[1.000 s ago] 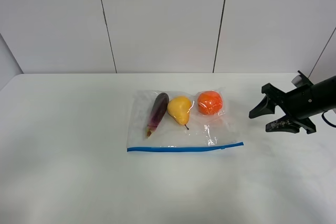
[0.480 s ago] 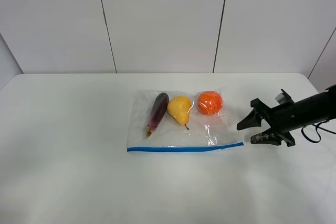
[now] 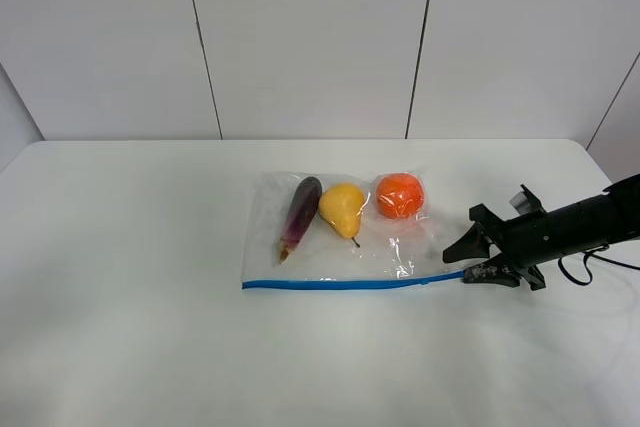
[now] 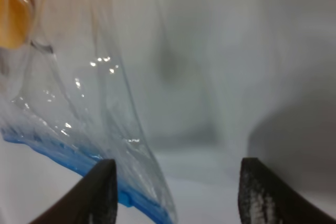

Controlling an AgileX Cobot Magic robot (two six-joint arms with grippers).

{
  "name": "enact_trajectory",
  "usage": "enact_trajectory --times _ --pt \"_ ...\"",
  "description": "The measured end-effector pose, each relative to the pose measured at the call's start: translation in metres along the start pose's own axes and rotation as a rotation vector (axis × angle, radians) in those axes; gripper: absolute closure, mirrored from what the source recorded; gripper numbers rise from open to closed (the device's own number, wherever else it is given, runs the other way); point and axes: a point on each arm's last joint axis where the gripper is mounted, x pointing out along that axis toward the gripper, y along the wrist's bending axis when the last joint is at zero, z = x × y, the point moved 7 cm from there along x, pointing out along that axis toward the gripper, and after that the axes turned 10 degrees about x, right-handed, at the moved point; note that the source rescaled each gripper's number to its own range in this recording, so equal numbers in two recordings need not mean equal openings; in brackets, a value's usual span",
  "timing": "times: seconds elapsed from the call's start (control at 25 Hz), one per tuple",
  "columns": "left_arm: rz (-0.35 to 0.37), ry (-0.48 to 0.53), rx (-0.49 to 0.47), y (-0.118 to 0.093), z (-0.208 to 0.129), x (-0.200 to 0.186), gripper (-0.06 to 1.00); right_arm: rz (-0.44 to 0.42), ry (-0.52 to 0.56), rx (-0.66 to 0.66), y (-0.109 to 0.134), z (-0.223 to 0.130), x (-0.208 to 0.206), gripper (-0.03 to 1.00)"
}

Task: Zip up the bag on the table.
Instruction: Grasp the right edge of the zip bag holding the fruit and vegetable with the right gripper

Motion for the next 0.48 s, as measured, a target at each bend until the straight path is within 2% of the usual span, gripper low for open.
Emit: enact_trajectory --times 0.48 --pt "0.0 0.0 0.0 0.0 0.0 0.0 0.32 0.068 0.021 0.009 0.01 -0.004 0.0 0.31"
